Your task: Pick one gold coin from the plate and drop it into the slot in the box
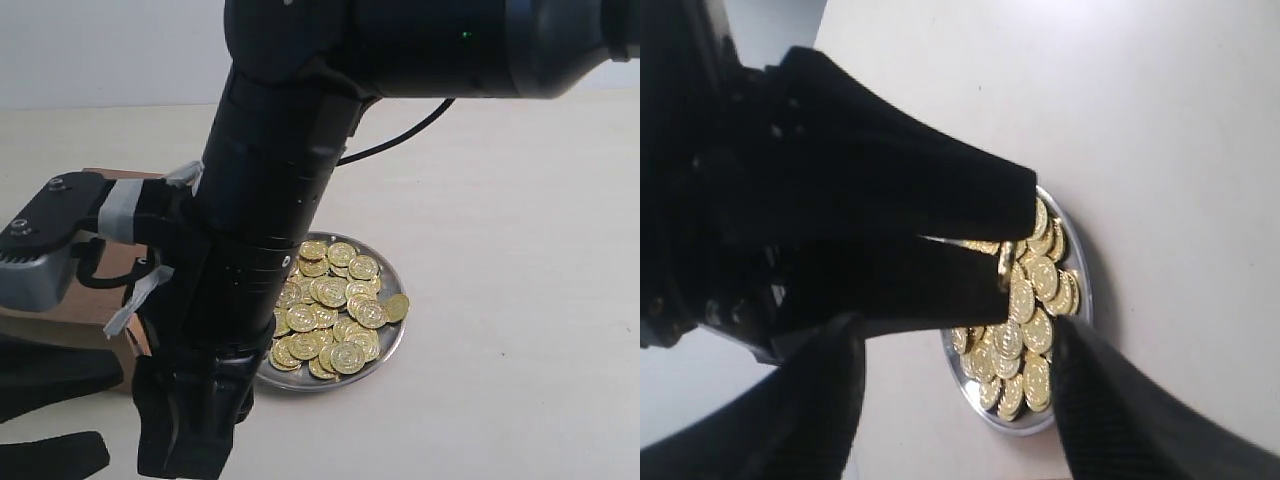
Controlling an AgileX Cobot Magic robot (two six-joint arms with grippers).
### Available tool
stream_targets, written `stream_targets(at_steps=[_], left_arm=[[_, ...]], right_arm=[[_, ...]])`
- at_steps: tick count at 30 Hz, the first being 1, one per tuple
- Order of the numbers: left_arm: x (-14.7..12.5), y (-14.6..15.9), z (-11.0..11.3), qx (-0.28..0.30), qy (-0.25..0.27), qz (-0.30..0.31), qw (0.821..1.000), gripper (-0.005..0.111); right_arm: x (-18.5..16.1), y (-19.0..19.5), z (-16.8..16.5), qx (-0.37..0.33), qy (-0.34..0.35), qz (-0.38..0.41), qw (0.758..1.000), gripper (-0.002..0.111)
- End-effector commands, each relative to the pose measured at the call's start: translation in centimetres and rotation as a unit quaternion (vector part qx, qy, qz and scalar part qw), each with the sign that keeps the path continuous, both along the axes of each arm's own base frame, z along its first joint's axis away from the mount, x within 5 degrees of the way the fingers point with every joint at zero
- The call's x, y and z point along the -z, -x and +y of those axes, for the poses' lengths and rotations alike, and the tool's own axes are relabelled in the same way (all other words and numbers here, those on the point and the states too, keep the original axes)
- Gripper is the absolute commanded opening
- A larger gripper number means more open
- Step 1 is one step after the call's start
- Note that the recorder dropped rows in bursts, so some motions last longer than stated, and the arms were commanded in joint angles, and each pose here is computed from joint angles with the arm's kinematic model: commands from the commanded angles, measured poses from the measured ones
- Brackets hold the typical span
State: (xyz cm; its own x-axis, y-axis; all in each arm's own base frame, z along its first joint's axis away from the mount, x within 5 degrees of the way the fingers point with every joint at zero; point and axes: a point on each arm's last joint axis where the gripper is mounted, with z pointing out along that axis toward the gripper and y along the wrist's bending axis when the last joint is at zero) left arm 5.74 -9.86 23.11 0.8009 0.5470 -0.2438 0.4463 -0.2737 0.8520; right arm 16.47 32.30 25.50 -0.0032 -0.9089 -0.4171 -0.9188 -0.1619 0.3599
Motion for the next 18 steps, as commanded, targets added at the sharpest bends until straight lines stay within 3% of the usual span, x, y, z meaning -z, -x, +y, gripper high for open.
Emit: stream_targets(at_steps=[1, 8, 18], left_arm=[[-0.3, -0.1, -0.7, 0.017, 0.002, 0.009, 1.0, 0.054], [0.2, 0.1, -1.6, 0.049, -0.022, 0.02, 0.998, 0.054], [0.3, -0.6, -2.2, 0.033, -0.024, 0.013, 0.999, 0.052]], right_arm=[[-0.2, 0.2, 0.0, -0.005, -0.008, 0.002, 1.0, 0.033], [-0.2, 0.2, 0.1, -0.005, -0.008, 0.002, 1.0, 0.033], [-0.3, 0.2, 0.0, -0.014, -0.014, -0.002, 1.0, 0.033]])
